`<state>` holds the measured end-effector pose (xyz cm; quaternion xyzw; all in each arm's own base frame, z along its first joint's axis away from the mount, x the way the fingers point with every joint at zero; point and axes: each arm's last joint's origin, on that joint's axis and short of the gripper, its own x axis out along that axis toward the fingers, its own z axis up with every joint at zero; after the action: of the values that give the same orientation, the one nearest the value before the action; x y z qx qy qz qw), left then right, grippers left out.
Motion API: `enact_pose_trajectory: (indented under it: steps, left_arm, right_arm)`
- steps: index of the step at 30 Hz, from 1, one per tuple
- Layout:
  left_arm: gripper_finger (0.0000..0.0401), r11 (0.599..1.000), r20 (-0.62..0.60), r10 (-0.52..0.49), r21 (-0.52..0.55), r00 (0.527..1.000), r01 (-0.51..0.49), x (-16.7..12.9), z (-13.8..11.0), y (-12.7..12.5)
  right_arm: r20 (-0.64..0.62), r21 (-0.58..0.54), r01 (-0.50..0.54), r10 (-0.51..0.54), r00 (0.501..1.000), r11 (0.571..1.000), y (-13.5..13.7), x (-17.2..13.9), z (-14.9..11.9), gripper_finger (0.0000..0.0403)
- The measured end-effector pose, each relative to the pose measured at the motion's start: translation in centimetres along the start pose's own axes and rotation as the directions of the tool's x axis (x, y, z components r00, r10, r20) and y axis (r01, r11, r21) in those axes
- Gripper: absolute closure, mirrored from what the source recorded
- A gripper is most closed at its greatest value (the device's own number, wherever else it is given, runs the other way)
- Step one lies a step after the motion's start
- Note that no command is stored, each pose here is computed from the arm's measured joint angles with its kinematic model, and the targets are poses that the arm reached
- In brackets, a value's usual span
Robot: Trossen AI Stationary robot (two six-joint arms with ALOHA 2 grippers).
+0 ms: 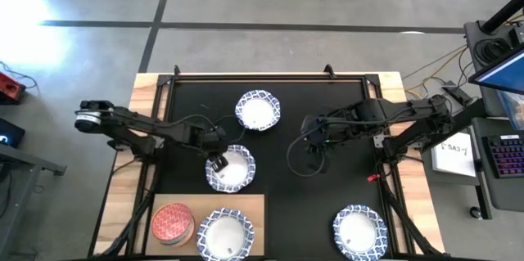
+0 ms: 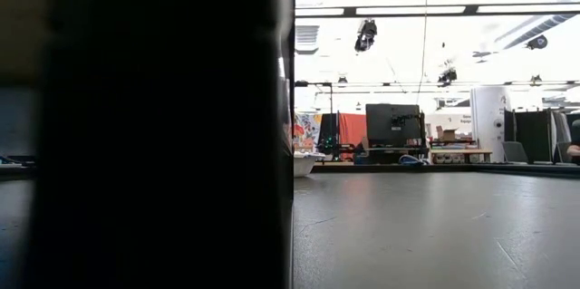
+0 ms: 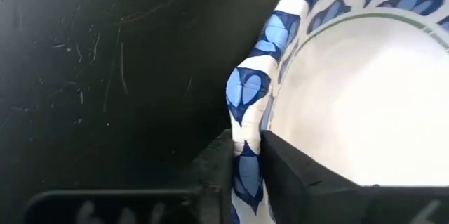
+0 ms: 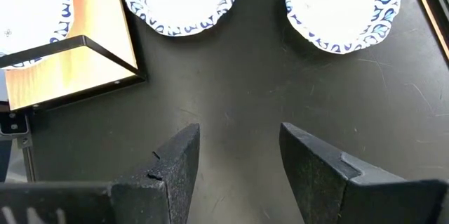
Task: Place and stack bowls onto a shelf
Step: Stack the white patterned bowl on top of the white patterned bowl on the shelf
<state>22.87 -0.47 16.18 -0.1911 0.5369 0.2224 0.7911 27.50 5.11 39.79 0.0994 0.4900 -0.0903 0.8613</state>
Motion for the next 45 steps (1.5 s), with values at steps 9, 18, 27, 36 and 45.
enact_pose_trajectory:
  steps: [9, 18, 27, 36, 45]
  left_arm:
    - [0.0397, 1.0, 0.048, -0.019, -0.021, 0.999, 0.02, -0.8, 0.6, 0.5]
    - [0.0401, 0.989, 0.213, -0.131, -0.04, 0.968, 0.142, -5.4, 0.9, 1.1]
    - [0.0401, 0.968, 0.255, -0.243, -0.003, 0.936, 0.252, -10.5, 0.9, 1.1]
    - [0.0401, 0.912, 0.145, -0.389, 0.202, 0.91, 0.358, -15.0, -0.6, -2.7]
    - [0.0401, 0.832, 0.038, -0.468, 0.355, 0.883, 0.426, -17.3, -2.2, -8.2]
  right_arm:
    - [0.001, 0.0, 0.0, 0.0, 1.0, 1.0, 0.0, 0.0, 0.0, 0.0218]
    - [0.001, 0.0, 0.0, 0.0, 1.0, 1.0, 0.0, 0.0, 0.0, 0.0218]
    - [0.004, 0.001, -0.002, 0.002, 1.0, 1.0, 0.0, 0.0, 0.0, 0.0218]
    - [0.021, 0.004, -0.009, 0.009, 1.0, 1.0, 0.1, 0.0, 0.2, 0.0218]
    - [0.042, 0.007, -0.019, 0.019, 0.999, 1.0, 0.2, 0.0, 0.4, 0.0218]
